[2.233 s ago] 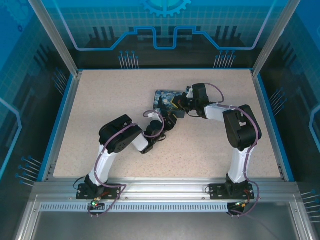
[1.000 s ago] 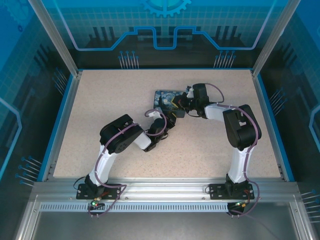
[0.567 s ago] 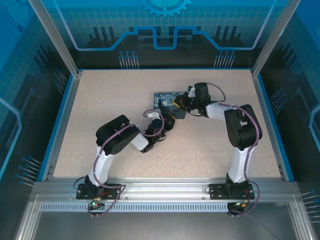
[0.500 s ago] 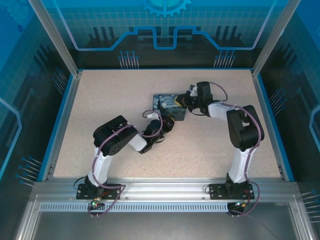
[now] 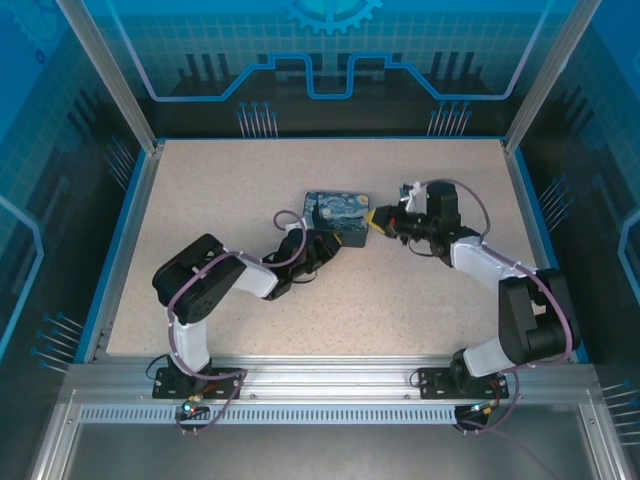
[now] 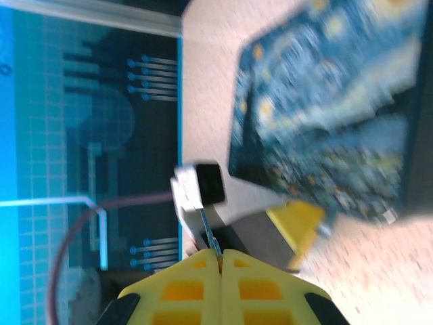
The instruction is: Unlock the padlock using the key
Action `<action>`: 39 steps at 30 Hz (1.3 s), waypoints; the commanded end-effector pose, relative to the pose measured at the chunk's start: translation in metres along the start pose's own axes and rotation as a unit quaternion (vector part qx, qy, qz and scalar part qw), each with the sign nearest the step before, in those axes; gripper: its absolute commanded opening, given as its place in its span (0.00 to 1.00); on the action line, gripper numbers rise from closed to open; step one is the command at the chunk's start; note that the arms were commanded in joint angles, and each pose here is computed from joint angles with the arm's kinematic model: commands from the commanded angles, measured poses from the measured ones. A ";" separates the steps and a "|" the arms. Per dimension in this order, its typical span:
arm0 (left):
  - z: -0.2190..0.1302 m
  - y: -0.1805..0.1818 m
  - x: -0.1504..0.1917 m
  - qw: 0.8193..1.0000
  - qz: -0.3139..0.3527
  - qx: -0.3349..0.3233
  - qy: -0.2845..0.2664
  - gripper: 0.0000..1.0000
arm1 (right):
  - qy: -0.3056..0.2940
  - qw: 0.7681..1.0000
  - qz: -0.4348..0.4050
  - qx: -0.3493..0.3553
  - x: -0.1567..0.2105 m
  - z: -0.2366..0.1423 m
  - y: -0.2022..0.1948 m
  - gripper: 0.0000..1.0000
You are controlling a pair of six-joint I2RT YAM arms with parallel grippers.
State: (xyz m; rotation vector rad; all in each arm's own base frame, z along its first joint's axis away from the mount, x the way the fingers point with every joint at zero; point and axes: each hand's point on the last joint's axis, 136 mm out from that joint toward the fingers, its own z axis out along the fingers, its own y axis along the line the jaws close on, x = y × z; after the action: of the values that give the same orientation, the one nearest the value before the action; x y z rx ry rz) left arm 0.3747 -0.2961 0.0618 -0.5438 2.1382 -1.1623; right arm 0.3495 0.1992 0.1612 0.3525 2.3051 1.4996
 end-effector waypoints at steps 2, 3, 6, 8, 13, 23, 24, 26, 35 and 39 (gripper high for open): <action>-0.004 -0.031 -0.004 0.999 -0.017 0.038 0.025 0.00 | 0.036 0.999 0.003 -0.014 0.030 -0.009 -0.013 0.00; -0.003 -0.034 -0.004 0.998 -0.023 0.044 0.029 0.00 | 0.037 0.999 0.007 -0.012 0.035 -0.011 -0.016 0.00; -0.001 -0.041 -0.003 0.996 -0.046 0.061 0.039 0.00 | 0.038 0.999 0.028 -0.005 0.045 -0.014 -0.027 0.00; -0.001 -0.047 -0.004 0.994 -0.063 0.075 0.043 0.00 | 0.035 0.999 0.035 -0.008 0.050 -0.014 -0.032 0.00; -0.004 -0.060 -0.009 0.989 -0.090 0.104 0.049 0.00 | 0.038 0.997 0.061 -0.005 0.060 -0.011 -0.051 0.00; -0.018 -0.074 -0.024 0.977 -0.137 0.158 0.047 0.00 | 0.044 0.996 0.073 -0.030 0.065 0.001 -0.056 0.00; -0.018 -0.076 -0.025 0.975 -0.139 0.164 0.049 0.00 | 0.042 0.996 0.073 -0.031 0.064 0.001 -0.055 0.00; -0.019 -0.081 -0.026 0.972 -0.144 0.176 0.053 0.00 | 0.039 0.996 0.074 -0.033 0.064 0.001 -0.053 0.00; -0.022 -0.095 -0.024 0.963 -0.154 0.208 0.079 0.00 | 0.028 0.996 0.060 -0.055 0.056 0.001 -0.033 0.00; -0.025 -0.099 -0.020 0.960 -0.148 0.216 0.095 0.00 | 0.028 0.996 0.058 -0.059 0.056 0.001 -0.029 0.00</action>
State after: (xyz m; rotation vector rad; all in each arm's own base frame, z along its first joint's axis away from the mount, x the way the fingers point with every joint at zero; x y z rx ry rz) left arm 0.3787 -0.3160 0.1309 -0.6810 1.9921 -1.7381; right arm 0.2971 0.2053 0.1084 0.4813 2.3049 1.6885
